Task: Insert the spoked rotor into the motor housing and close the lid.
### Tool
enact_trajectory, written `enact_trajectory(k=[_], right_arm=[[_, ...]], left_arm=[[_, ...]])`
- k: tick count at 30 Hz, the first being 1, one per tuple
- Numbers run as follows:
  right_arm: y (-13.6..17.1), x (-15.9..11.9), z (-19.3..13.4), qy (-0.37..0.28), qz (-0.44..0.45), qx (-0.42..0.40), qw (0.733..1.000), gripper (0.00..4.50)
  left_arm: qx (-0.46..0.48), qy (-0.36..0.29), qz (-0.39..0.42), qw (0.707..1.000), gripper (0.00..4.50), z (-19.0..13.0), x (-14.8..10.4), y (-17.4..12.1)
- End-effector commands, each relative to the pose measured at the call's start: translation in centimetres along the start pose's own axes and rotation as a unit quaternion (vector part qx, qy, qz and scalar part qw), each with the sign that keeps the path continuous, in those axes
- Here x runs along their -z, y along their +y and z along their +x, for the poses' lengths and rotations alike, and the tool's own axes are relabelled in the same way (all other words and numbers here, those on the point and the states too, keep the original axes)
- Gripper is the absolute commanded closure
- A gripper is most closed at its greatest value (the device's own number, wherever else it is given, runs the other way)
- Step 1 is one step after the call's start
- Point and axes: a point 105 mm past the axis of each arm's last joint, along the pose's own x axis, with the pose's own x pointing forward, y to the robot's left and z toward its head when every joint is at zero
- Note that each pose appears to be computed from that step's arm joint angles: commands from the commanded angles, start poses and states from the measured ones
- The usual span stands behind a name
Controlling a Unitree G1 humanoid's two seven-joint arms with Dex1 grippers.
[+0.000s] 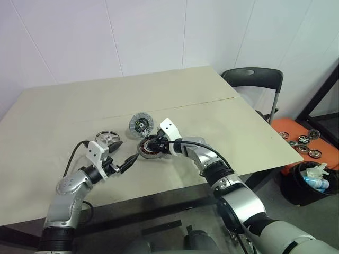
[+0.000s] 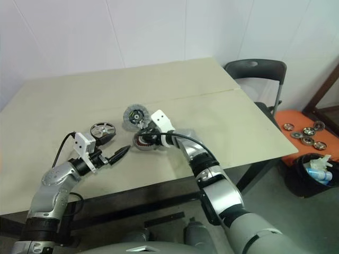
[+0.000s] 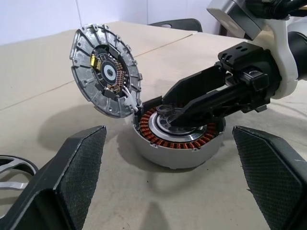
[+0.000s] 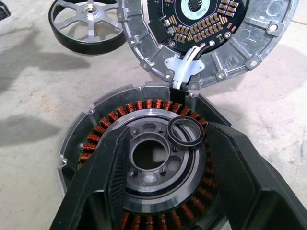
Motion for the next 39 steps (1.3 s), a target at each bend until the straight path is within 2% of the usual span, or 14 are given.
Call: enact_trajectory(k=[1, 4, 8, 16, 23, 28, 39], right_arm=[[-0.2, -1.0, 0.1, -0.011, -0.016, 0.012, 1.0, 1.89], [-0.3, -0.7, 0.2, -0.009, -0.018, 0.02, 1.0, 2.45], [0.1, -0.2, 0.3, -0.006, -0.022, 0.02, 1.0, 3.78], [0.5, 0.2, 0.5, 0.002, -0.032, 0.019, 0.999, 3.82], [0.9, -1.1, -0.1, -0.019, -0.026, -0.018, 0.999, 3.82], [0.9, -0.6, -0.6, 0.008, -0.041, -0.037, 0.998, 3.82], [0.5, 0.2, -0.6, 0.032, -0.062, -0.018, 0.997, 3.82]], left_arm=[[0.006, -0.013, 0.02, 1.0, 0.0, 0.3, -0.9, 0.1], [0.007, -0.013, 0.021, 1.0, 0.0, 0.3, -0.9, 0.0], [0.008, -0.013, 0.022, 1.0, 0.0, 0.3, -0.9, 0.0], [0.009, -0.013, 0.021, 1.0, 0.0, 0.4, -0.9, 0.0], [0.009, -0.009, 0.021, 1.0, 0.0, 0.3, -0.7, -0.1], [0.01, -0.009, 0.021, 1.0, 0.0, 0.4, -0.8, -0.2], [0.011, -0.01, 0.023, 1.0, 0.0, 0.4, -1.1, -0.3]])
